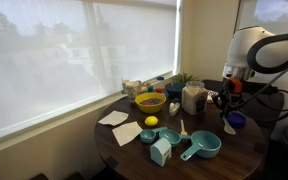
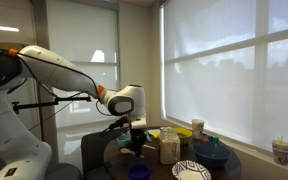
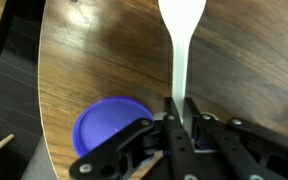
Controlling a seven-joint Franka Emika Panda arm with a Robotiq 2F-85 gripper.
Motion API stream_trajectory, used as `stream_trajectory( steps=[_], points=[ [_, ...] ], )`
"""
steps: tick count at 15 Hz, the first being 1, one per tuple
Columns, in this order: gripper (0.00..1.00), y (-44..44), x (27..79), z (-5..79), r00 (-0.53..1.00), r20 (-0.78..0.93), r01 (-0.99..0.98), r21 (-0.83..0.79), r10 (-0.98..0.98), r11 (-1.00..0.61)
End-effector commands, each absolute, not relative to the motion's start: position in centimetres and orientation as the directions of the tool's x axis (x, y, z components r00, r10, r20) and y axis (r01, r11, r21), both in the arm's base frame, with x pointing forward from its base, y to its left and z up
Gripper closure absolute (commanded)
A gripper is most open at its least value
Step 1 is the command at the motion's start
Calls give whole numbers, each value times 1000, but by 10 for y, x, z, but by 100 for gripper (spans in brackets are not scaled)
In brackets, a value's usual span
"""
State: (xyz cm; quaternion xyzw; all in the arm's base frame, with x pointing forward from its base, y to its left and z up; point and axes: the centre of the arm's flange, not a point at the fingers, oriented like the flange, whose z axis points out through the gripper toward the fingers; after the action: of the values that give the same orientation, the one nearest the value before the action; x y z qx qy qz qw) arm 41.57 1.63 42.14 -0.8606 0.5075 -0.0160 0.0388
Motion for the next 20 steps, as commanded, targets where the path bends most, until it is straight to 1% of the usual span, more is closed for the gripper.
stream_trajectory(
  steps=[1,5,6,7,8,14,17,18,20],
  points=[
    [88,14,415,430,481,0,-873,-95,-877,-479],
    [88,12,413,440,479,14,-872,-109,-878,-477],
    [97,12,413,440,479,14,-872,-109,-878,-477],
    [97,17,411,443,513,-4,-852,-131,-859,-508],
    [97,16,412,449,513,1,-849,-144,-859,-508],
    [97,-14,428,518,505,241,-820,-167,-829,-548],
    [97,-12,440,553,519,332,-766,-230,-788,-601],
    [88,-14,431,535,510,267,-798,-208,-817,-566],
    [88,-12,435,550,516,300,-778,-228,-803,-585]
  ],
)
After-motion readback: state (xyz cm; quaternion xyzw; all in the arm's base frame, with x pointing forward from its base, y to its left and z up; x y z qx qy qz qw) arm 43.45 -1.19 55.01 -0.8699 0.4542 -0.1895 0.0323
